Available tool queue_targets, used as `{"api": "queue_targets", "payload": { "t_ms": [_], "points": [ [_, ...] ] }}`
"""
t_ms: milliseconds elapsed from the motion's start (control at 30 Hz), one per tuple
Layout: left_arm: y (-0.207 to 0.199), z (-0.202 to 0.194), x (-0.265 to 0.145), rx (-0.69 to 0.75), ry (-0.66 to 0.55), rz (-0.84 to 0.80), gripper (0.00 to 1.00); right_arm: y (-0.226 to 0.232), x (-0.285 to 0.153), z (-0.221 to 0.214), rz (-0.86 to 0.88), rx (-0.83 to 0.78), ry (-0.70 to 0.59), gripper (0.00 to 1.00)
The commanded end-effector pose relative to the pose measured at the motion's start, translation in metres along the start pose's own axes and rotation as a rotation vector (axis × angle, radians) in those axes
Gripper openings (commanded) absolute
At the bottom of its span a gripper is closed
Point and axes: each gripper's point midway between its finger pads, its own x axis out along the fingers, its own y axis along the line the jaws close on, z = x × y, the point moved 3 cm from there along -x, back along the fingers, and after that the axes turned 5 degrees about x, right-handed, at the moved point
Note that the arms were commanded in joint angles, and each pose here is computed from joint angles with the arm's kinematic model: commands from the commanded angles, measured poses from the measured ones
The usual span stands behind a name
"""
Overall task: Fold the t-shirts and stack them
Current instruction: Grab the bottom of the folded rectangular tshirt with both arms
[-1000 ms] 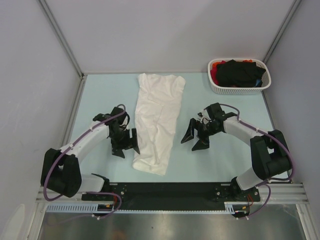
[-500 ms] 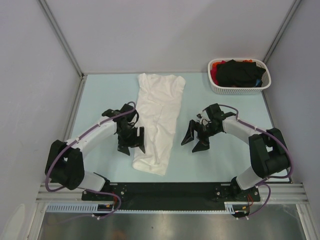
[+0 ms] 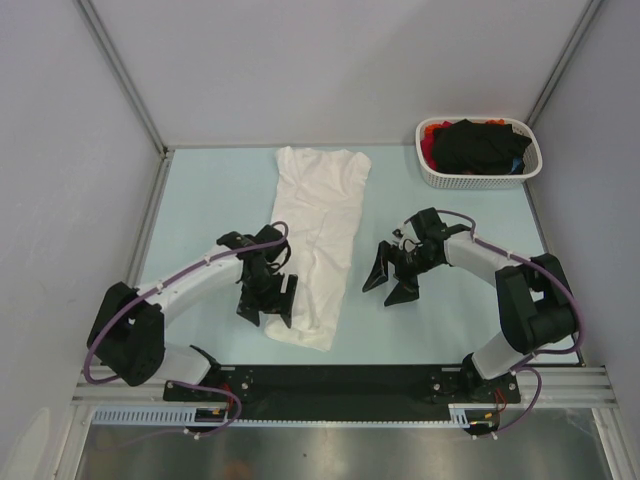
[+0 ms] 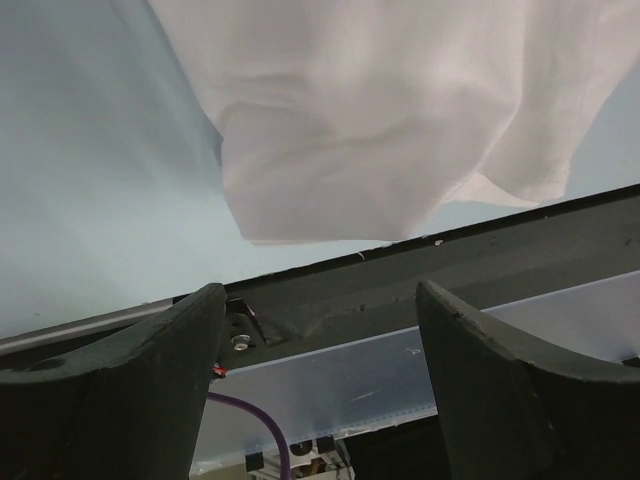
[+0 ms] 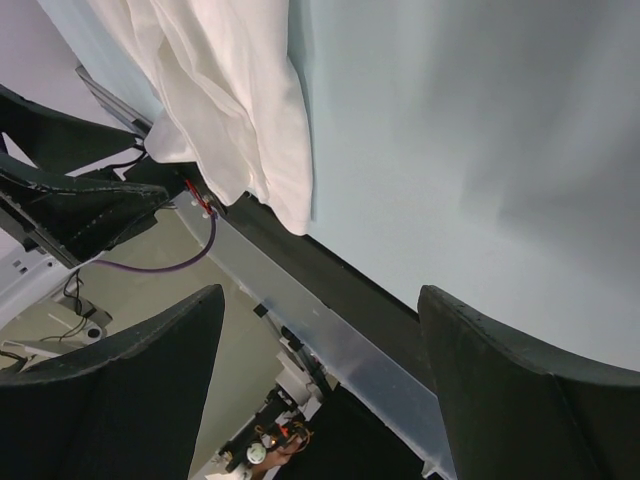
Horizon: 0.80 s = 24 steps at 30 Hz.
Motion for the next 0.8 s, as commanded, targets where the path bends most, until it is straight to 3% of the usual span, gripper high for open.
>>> {"api": "queue_targets", "payload": {
  "t_ms": [0, 233, 300, 333, 400, 433, 467, 767],
  "points": [
    [0.001, 0.005, 0.008, 0.026, -0.014, 0.014, 0.83, 0.010, -0.003, 0.002, 0.027, -0.033, 0.006, 0.84],
    [-0.005, 0.016, 0.021, 0.073, 0.002, 0.036, 0.82, 0.010, -0.003, 0.002, 0.029, -0.030, 0.006, 0.84],
    [-0.006, 0.019, 0.029, 0.097, 0.020, 0.061, 0.75, 0.011, -0.003, 0.002, 0.029, -0.030, 0.007, 0.84],
    [-0.008, 0.022, 0.030, 0.106, 0.021, 0.061, 0.69, 0.012, -0.003, 0.003, 0.033, -0.031, 0.006, 0.84],
    [-0.010, 0.023, 0.034, 0.115, 0.038, 0.074, 0.37, 0.013, -0.003, 0.003, 0.033, -0.032, 0.006, 0.84],
    [-0.011, 0.024, 0.033, 0.113, 0.039, 0.075, 0.07, 0.013, -0.003, 0.004, 0.034, -0.031, 0.005, 0.84],
    [-0.007, 0.023, 0.033, 0.109, 0.040, 0.105, 0.00, 0.013, -0.003, 0.004, 0.034, -0.031, 0.005, 0.84],
    [0.024, -0.014, 0.017, 0.026, 0.095, 0.260, 0.00, 0.012, -0.003, 0.003, 0.038, -0.030, 0.011, 0.84]
  ]
}}
